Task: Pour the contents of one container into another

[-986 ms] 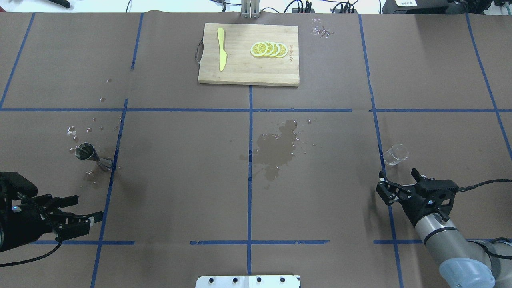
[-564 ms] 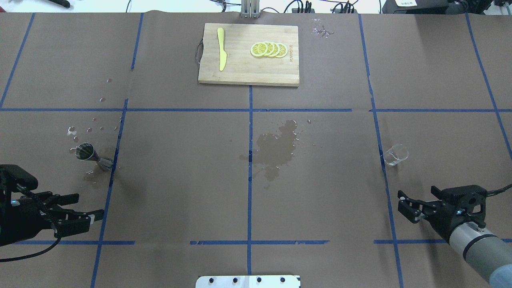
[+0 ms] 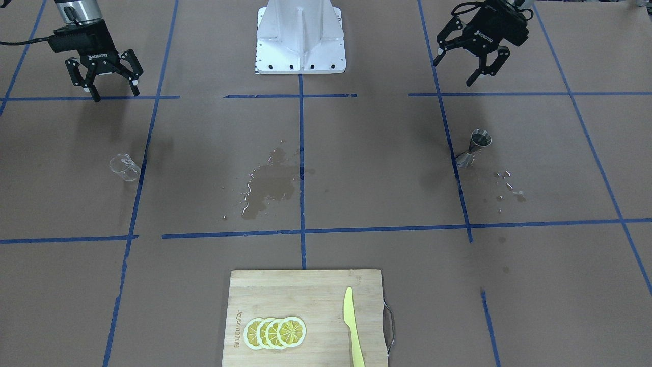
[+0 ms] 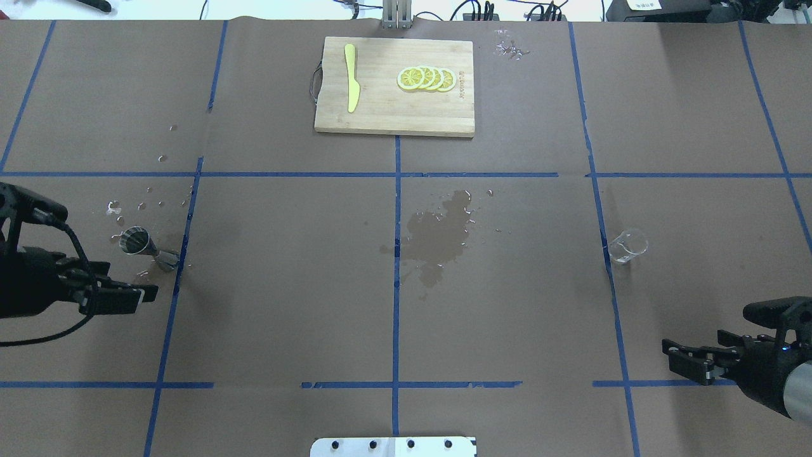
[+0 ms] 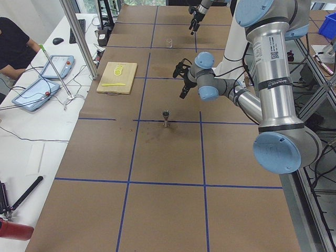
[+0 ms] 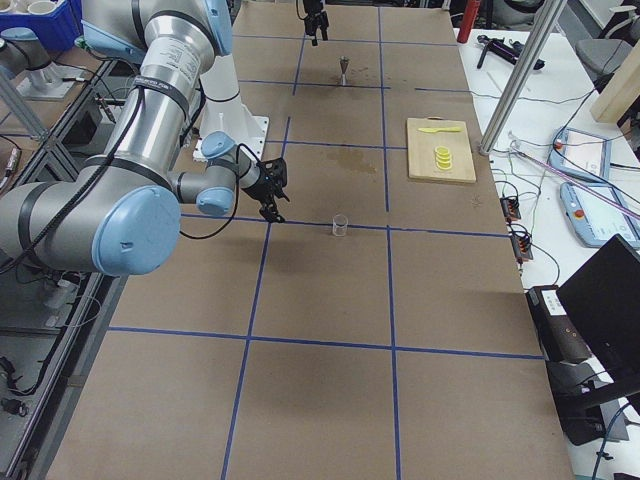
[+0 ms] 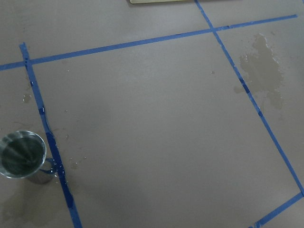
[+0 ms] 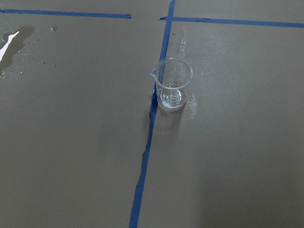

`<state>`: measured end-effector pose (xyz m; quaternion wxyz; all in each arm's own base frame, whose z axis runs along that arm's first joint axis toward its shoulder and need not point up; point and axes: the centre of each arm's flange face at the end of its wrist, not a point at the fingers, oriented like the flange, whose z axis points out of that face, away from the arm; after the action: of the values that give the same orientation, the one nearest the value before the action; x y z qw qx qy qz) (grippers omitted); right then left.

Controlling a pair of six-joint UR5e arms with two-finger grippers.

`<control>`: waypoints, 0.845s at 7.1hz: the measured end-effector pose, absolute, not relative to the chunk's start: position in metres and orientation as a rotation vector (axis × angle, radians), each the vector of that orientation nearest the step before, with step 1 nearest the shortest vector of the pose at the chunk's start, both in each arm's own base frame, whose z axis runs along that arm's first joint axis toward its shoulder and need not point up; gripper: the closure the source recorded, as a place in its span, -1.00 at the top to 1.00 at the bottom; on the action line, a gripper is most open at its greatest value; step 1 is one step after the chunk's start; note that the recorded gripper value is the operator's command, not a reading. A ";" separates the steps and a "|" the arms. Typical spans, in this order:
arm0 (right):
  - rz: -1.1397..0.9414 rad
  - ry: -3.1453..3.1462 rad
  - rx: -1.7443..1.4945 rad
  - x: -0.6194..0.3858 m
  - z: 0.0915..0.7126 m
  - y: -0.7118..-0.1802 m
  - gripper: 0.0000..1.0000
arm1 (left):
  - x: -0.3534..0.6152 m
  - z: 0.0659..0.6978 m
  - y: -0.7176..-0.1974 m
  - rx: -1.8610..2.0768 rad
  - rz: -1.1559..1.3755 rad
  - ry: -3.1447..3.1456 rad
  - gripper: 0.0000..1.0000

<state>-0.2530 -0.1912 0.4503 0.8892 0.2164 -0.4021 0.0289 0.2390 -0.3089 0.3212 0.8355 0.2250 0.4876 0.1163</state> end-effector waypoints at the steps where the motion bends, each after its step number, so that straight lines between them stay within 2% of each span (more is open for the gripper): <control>1: 0.058 -0.817 0.388 -0.240 0.435 -0.200 1.00 | 0.220 0.301 -0.342 0.522 0.265 0.959 1.00; 4: 0.014 -0.799 0.279 -0.186 0.400 -0.257 1.00 | 0.174 0.261 -0.418 0.588 0.326 0.750 1.00; 6: -0.044 -0.796 0.254 -0.137 0.382 -0.309 1.00 | 0.148 0.279 -0.464 0.572 0.408 0.692 1.00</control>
<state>-0.1367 -0.3094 0.3819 0.9138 0.1232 -0.3865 -0.0214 0.1476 -0.4641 0.2794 0.8809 0.2747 0.3321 0.1957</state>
